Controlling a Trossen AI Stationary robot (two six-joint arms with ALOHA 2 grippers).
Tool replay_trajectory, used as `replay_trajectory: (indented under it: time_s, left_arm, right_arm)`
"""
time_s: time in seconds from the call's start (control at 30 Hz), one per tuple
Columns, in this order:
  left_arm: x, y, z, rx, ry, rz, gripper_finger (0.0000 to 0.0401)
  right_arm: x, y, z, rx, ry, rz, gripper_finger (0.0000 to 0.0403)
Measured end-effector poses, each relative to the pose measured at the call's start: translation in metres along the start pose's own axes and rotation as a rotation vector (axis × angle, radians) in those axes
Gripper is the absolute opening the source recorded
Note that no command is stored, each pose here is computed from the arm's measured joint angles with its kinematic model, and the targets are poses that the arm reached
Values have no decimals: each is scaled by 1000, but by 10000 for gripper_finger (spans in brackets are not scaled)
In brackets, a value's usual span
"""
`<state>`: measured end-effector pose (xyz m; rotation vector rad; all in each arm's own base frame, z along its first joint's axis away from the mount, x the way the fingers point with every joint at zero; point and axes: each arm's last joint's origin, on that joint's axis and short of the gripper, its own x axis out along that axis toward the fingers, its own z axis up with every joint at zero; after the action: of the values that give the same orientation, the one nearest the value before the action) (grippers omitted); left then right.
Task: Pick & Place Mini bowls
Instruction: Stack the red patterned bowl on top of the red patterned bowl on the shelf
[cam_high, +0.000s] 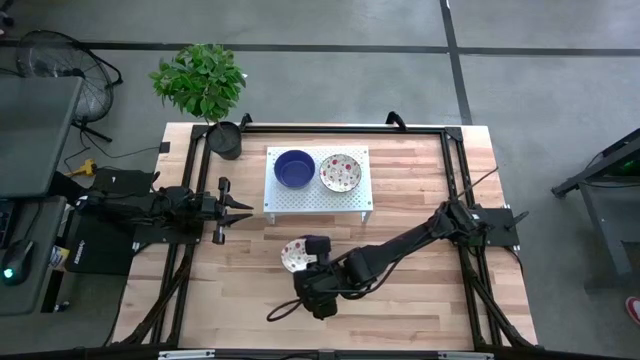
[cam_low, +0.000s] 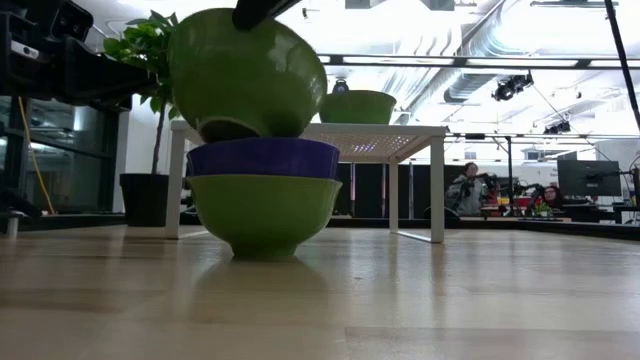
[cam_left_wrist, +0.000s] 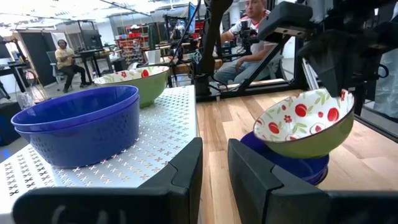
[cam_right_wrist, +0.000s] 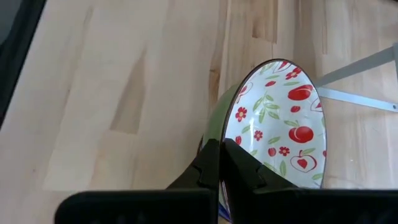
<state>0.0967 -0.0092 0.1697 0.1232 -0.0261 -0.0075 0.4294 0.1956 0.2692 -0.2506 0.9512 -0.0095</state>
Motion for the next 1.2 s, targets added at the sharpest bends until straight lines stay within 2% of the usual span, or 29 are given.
replay_trajectory:
  time_s: [0.3, 0.53, 1.0, 1.2]
  left_arm:
    - [0, 0, 0, 0, 0, 0, 72]
    - [0, 0, 0, 0, 0, 1, 72]
    - [0, 0, 0, 0, 0, 1, 72]
    - [0, 0, 0, 0, 0, 1, 72]
  right_arm:
    - [-21, 1, 4, -25, -46, 24, 0]
    - [-43, -9, 8, -37, -98, -24, 0]
    - [-97, -46, 14, -75, -201, -171, 0]
    - [-110, -67, 15, -115, -208, -221, 0]
